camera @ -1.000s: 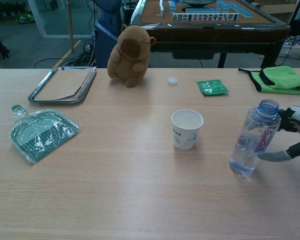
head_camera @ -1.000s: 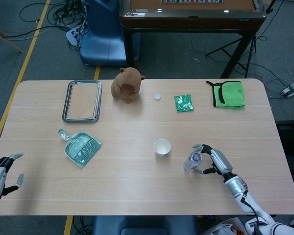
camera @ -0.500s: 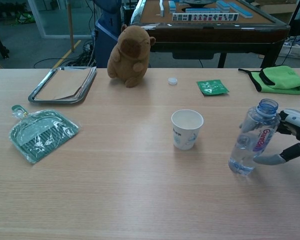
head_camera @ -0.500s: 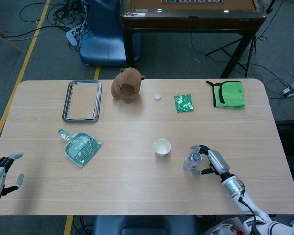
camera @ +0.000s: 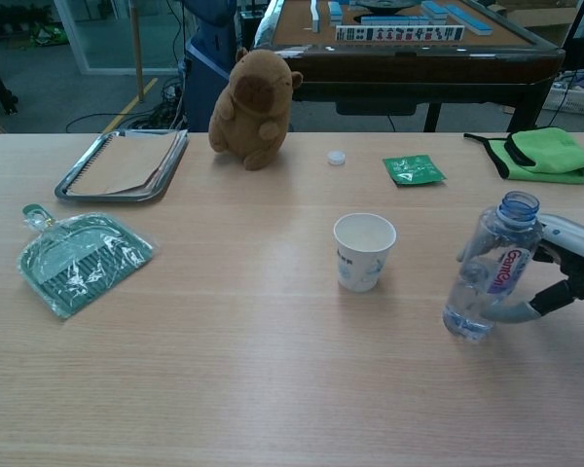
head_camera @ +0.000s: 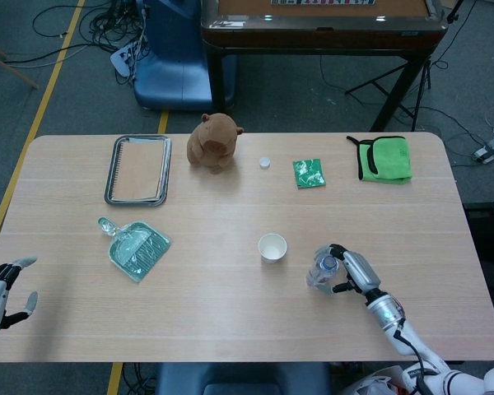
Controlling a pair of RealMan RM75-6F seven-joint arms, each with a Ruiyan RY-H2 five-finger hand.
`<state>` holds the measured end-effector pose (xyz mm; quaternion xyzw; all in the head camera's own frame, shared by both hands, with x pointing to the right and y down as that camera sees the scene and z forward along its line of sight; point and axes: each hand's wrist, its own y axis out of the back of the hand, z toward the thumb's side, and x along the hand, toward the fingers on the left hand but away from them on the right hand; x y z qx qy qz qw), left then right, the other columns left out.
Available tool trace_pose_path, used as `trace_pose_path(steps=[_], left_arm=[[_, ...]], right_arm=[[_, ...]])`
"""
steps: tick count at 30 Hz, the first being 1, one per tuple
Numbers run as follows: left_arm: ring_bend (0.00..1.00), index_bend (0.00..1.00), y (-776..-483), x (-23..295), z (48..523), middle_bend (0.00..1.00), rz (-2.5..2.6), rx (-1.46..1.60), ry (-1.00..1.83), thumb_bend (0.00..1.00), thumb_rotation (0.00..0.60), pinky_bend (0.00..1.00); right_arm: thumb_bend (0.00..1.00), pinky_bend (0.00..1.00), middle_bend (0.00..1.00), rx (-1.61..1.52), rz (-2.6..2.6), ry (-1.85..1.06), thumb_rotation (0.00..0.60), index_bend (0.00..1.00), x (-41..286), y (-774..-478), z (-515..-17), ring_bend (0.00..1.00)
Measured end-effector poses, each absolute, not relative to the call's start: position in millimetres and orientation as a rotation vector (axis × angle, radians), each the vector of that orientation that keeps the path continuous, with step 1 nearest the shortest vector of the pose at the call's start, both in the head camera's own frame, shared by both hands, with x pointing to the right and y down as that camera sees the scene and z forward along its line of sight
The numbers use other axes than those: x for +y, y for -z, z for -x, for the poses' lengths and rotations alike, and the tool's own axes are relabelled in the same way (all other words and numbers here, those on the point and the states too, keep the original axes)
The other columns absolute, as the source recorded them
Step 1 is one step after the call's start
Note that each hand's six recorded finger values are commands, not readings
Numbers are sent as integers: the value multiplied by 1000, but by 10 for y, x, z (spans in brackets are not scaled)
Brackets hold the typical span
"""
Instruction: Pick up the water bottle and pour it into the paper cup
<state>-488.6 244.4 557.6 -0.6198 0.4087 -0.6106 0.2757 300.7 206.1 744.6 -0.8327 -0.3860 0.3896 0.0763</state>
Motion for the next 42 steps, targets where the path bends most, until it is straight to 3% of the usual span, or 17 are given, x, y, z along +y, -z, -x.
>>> trace_pose_path(steps=[18, 30, 42], left_arm=[[199, 205, -5584, 2450, 4891, 214, 1666, 1093, 1650, 388, 600, 601], [199, 205, -5582, 2450, 4894, 214, 1664, 1093, 1652, 388, 600, 601], [199, 205, -5561, 2438, 4874, 214, 1662, 1094, 1641, 388, 600, 601]], right_arm=[[40, 348, 495, -1199, 2466, -1154, 600, 541, 2015, -7449, -2967, 368], [76, 365, 521, -1185, 2434, -1158, 600, 568, 1953, -7382, -2977, 396], [91, 372, 522, -1073, 2295, -1241, 600, 568, 1714, -7105, -3051, 397]])
